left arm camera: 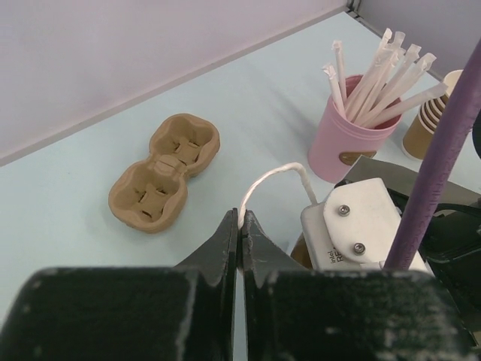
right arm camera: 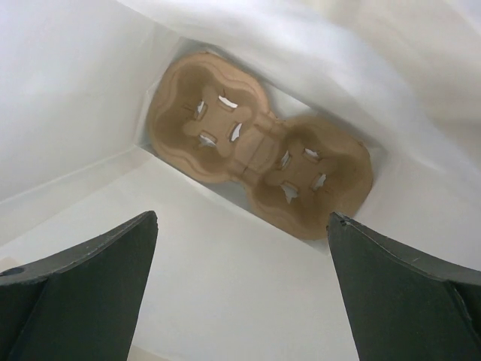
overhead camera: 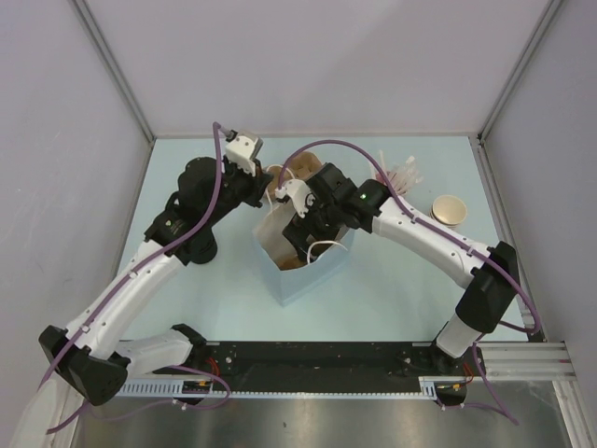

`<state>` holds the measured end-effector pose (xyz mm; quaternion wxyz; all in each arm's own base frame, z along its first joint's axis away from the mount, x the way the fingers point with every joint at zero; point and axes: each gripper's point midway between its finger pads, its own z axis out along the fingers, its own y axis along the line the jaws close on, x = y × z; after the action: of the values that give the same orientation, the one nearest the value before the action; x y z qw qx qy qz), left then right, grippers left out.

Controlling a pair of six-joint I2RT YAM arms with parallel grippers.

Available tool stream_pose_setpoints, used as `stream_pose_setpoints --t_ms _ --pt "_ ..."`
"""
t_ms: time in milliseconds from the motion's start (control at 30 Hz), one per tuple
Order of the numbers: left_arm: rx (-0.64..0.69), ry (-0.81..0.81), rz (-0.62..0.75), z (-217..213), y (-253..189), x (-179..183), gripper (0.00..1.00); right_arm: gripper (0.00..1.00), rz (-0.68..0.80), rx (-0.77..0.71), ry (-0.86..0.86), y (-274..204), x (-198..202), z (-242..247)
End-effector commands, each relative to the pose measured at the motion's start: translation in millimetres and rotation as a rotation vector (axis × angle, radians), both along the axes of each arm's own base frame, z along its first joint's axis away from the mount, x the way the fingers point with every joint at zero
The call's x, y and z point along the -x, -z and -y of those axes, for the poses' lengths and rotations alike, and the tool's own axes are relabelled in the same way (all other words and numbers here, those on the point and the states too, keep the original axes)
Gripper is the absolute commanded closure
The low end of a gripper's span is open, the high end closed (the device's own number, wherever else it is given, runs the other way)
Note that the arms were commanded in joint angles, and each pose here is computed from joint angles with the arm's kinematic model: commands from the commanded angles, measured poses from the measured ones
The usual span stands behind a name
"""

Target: Pack the takeout coffee

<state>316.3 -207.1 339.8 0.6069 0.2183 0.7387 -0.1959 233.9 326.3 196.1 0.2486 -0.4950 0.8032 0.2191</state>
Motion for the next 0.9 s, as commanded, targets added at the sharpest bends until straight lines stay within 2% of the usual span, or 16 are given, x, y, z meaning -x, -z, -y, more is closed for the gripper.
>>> stream_pose_setpoints --t_ms 0,300,600,867 --pt "0.034 -0.008 0.083 -4.8 -24.3 0.6 0.96 0.0 0.067 -0.051 -0.006 -30.2 -3.3 -1.4" --pt "0.037 -0.014 0.087 -7.8 -23.1 0.5 0.96 0.0 0.17 -0.141 -0.078 -92.0 5.0 3.1" --pt "0.04 -0.016 0.088 -9.6 -22.9 0.2 0.96 0.0 0.303 -0.266 -0.06 -156.9 -3.4 23.8" --pt "0.04 -0.01 0.087 -8.4 -22.8 -0.3 0.92 0.0 0.374 -0.333 -0.124 -183.0 7.9 44.6"
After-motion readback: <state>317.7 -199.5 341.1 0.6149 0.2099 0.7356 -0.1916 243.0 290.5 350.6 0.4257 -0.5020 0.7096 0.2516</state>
